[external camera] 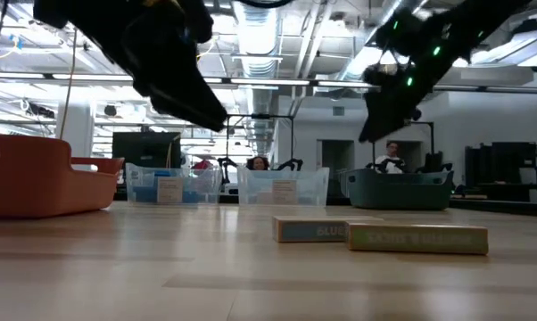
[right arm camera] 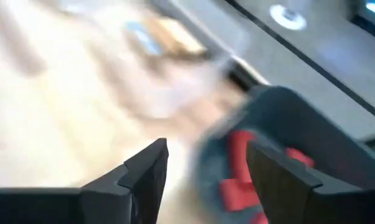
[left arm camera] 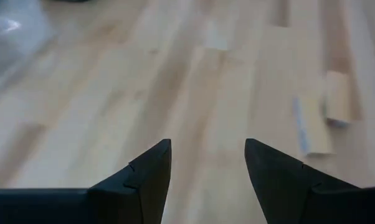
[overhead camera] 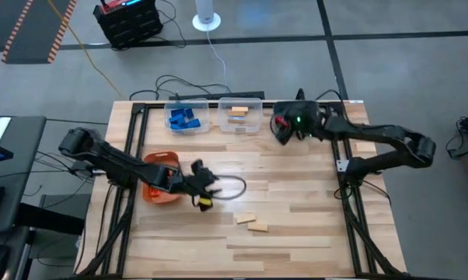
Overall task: Sort blocks
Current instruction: Put the light brown block into the right transparent bin
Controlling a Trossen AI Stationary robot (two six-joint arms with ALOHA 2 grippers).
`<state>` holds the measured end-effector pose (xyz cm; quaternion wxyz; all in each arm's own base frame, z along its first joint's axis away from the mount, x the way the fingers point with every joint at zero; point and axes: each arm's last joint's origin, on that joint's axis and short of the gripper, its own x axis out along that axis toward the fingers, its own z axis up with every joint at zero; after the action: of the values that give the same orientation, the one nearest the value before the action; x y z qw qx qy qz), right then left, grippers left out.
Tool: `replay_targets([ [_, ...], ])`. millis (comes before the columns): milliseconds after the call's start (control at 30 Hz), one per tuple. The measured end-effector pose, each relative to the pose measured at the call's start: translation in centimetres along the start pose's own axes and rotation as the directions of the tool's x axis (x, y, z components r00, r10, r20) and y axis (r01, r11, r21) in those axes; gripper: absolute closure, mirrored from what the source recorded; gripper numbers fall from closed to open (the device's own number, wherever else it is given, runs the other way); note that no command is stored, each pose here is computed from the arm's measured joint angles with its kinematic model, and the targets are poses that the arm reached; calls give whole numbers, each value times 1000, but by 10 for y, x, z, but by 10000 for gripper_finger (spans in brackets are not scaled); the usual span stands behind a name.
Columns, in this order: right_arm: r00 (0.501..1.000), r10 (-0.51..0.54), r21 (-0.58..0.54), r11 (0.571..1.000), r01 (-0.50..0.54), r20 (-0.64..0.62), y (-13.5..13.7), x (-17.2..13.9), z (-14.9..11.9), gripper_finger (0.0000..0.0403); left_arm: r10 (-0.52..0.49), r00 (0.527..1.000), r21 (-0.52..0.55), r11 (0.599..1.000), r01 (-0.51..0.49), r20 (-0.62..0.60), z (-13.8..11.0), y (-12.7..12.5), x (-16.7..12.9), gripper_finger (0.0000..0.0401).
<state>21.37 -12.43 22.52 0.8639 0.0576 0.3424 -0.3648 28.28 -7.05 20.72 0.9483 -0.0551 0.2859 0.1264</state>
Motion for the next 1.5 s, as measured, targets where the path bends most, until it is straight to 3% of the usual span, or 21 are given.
replay_targets([
  [267,966,252,-89,965,-246,65,72,-54,-10,155,-102,985,-24,994,106,141,-17,-39,39,202],
  [500,985,148,-155,979,-134,86,101,-85,-35,154,-138,987,69,989,133,78,-18,-79,63,192],
  [667,983,169,-143,977,-158,67,112,-95,-48,154,-128,992,127,983,129,-16,-19,-103,77,178],
  [1100,971,229,-136,966,-219,66,125,-107,-71,154,-111,988,85,989,120,-104,-28,-107,100,137],
  [1500,967,236,-139,965,-222,94,128,-111,-72,154,-154,975,60,984,165,-158,-36,-103,112,159],
])
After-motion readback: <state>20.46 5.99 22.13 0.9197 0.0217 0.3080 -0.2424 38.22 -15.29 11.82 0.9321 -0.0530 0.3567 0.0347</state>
